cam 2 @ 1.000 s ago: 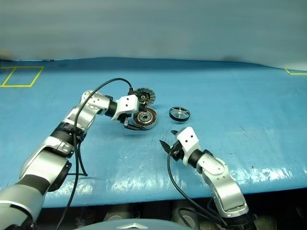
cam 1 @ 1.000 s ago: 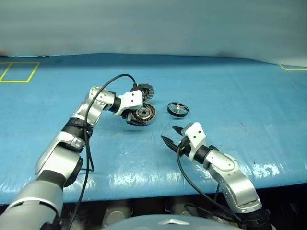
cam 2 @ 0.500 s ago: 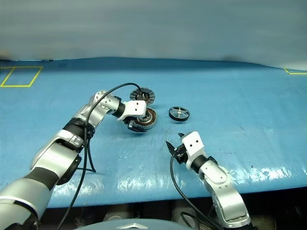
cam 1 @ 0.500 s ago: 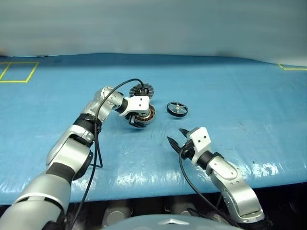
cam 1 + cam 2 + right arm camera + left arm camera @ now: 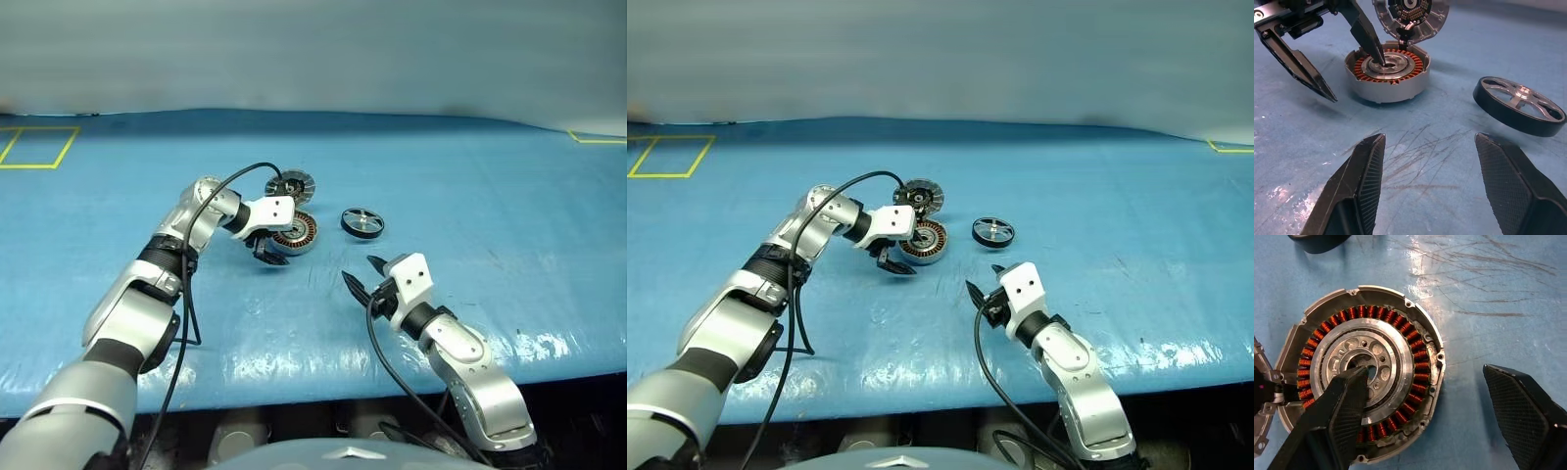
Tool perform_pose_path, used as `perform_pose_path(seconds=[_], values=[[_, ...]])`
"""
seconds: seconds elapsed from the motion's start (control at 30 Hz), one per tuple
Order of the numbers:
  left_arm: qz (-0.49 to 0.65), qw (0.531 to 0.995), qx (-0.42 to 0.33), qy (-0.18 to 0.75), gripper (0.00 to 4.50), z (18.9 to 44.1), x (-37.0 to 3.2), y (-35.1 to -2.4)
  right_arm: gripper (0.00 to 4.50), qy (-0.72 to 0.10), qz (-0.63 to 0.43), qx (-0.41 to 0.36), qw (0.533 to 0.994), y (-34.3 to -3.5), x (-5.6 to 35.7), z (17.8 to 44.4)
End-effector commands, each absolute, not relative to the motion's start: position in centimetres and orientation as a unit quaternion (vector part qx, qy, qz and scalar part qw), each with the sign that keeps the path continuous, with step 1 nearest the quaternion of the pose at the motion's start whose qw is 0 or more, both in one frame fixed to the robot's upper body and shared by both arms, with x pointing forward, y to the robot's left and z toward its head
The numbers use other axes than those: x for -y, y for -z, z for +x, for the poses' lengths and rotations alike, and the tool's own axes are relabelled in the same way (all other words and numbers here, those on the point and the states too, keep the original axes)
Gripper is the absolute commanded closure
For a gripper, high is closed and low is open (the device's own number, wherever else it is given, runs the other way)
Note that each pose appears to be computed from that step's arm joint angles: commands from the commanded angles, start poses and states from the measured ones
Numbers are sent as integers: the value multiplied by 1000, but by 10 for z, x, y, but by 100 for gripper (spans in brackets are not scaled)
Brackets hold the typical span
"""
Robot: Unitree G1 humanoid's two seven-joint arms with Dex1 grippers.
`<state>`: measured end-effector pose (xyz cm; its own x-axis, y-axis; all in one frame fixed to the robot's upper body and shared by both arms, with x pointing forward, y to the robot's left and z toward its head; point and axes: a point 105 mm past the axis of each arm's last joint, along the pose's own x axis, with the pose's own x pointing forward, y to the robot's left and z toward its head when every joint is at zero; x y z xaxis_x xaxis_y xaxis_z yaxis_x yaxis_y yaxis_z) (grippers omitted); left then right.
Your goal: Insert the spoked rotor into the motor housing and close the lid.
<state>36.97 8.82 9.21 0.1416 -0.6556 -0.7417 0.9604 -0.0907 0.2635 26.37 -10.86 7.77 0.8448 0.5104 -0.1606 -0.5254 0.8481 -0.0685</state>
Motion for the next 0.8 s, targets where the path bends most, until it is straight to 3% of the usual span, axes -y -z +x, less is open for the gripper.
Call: perform_pose_path(seconds=[0.03,0.43,0.67,0.8], values=[[401,652,-176,619,52,373,-85,-98,142,-266,-57,-51,961,-86,111,266],[412,659,-181,603,52,378,-83,-86,142,-253,-52,-61,964,-81,113,264],[476,608,-172,612,52,372,-87,-77,142,-246,-47,-64,966,-79,113,262],[473,604,-154,622,143,369,-81,-75,142,-248,-47,-64,966,-79,111,262]])
